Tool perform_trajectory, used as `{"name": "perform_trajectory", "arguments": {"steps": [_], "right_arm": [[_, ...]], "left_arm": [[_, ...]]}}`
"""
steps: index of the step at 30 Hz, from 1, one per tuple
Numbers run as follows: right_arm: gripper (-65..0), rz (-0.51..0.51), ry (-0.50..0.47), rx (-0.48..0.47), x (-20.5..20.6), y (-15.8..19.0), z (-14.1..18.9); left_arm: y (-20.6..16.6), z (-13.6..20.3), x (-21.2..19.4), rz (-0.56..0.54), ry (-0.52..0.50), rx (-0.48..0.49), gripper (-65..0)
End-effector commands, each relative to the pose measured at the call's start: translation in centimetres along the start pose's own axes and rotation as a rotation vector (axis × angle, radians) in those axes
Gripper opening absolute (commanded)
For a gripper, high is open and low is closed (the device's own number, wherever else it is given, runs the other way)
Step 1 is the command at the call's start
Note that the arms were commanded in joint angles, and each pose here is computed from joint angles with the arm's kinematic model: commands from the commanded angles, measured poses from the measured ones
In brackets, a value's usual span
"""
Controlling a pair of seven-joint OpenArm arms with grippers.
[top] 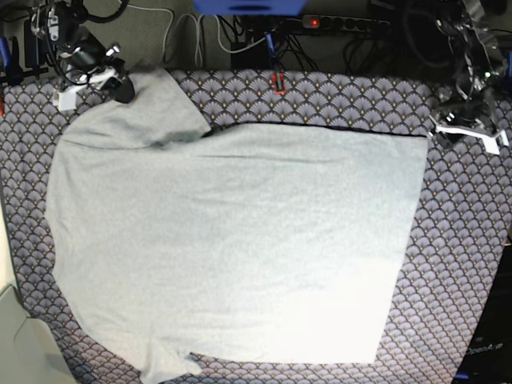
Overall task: Fold the T-shirt properly
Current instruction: 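Grasp the shirt's collar-side corners with both grippers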
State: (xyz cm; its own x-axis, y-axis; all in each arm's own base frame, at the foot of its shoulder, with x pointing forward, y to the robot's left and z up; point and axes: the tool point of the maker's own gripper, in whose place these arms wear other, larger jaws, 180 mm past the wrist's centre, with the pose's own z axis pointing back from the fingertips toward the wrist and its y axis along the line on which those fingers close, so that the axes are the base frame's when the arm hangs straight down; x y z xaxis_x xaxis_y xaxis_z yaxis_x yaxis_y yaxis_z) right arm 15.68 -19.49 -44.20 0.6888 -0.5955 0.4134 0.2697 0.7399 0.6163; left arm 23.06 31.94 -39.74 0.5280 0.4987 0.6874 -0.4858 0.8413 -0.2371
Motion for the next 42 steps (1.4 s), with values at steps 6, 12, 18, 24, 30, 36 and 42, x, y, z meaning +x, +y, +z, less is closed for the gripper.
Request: {"name": "perform_trajectory", "arguments": {"steps": [6, 12, 18, 24, 30, 36, 42], "right_arm": [[-65.0, 0.031, 0.089, -0.07, -1.7, -1.6, 0.3], [-65.0, 0.035, 0.092, -0.075, -1.6, -1.8, 0.4], [-65.0, 0.034, 0.093, -0.076, -1.6, -1.9, 0.4], [-65.0, 0.034, 0.093, -0.076, -1.6, -1.9, 0.4], [-65.0, 0.045, 0.094, -0.081, -1.3, -2.1, 0.6], [-65.0, 0.055, 0.095, -0.085, -1.1, -2.3, 0.7], [-65.0, 0.082, 0.091, -0.089, -0.3, -2.4, 0.9]], "left_arm": [[-3.7, -1.6, -0.2, -0.07, 0.004, -0.123, -35.2], [-4.3, -1.7, -1.4, -0.039, 0.023, -0.133, -35.2], [-3.7, -2.5, -2.6, -0.016, 0.059, -0.118, -35.2], [-3.2, -3.2, -3.6, 0.002, 0.089, -0.106, -35.2], [-3.6, -3.1, -5.1, 0.029, 0.114, -0.113, -37.9], [-3.7, -3.2, -5.9, 0.03, 0.135, -0.112, -58.5], [-4.0, -3.1, -5.5, 0.034, 0.124, -0.12, -64.1]]}}
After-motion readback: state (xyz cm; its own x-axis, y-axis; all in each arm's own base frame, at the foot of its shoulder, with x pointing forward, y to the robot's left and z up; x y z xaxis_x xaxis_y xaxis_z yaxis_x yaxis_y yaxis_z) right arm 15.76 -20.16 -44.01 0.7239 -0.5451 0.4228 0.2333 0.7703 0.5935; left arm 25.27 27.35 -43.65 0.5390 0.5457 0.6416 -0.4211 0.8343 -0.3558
